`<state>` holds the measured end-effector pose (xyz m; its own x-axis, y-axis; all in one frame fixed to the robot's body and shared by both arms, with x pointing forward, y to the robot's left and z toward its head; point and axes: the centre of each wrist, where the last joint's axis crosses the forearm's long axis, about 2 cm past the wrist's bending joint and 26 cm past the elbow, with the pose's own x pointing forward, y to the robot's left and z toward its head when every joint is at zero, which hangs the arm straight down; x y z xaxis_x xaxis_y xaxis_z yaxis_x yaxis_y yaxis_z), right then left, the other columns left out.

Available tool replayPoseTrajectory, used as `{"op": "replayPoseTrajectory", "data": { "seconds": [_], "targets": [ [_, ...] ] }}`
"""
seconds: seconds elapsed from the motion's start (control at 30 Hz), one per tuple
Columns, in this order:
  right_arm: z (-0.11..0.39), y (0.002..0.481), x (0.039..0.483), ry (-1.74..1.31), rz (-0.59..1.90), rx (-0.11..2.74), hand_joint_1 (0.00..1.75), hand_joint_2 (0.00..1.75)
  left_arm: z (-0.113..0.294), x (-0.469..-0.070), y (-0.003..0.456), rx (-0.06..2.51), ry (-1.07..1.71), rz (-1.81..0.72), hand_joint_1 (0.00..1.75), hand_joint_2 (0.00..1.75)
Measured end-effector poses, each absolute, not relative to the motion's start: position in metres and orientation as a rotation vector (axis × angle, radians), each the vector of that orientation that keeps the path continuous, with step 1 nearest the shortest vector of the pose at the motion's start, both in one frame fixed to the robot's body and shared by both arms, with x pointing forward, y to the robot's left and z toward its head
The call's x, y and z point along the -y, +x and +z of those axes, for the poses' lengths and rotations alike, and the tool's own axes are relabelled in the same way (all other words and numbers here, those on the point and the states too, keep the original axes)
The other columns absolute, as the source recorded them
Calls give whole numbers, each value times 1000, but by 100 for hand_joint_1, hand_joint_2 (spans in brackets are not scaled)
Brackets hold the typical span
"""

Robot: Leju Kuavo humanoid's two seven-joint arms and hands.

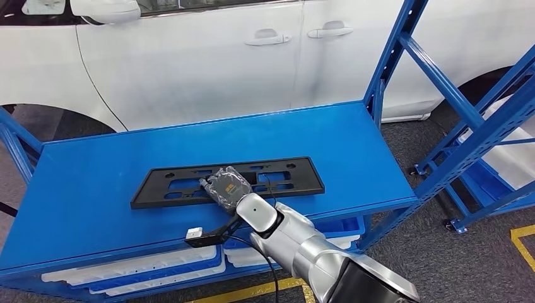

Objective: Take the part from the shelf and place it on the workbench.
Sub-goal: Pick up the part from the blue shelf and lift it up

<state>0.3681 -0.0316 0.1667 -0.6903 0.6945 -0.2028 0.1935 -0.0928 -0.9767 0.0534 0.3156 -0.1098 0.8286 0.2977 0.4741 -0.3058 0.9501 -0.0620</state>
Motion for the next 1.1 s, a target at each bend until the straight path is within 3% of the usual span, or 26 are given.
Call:
{"op": "replayPoseTrajectory", "data": {
  "seconds": [0.2,0.43,0.67,0.93,1.1],
  "targets": [
    [176,381,49,-773,1494,2050,175,175,-108,-315,66,540,16,287,0,0],
    [209,388,106,-230,818,2428,175,175,-109,-304,61,583,17,306,0,0],
    [251,352,150,494,336,2575,175,175,-111,-301,50,580,24,343,0,0],
    [297,298,182,1238,240,2557,175,175,-111,-300,46,578,5,373,0,0],
    [296,286,190,1374,295,2440,175,175,-111,-298,46,549,4,413,0,0]
  ]
}}
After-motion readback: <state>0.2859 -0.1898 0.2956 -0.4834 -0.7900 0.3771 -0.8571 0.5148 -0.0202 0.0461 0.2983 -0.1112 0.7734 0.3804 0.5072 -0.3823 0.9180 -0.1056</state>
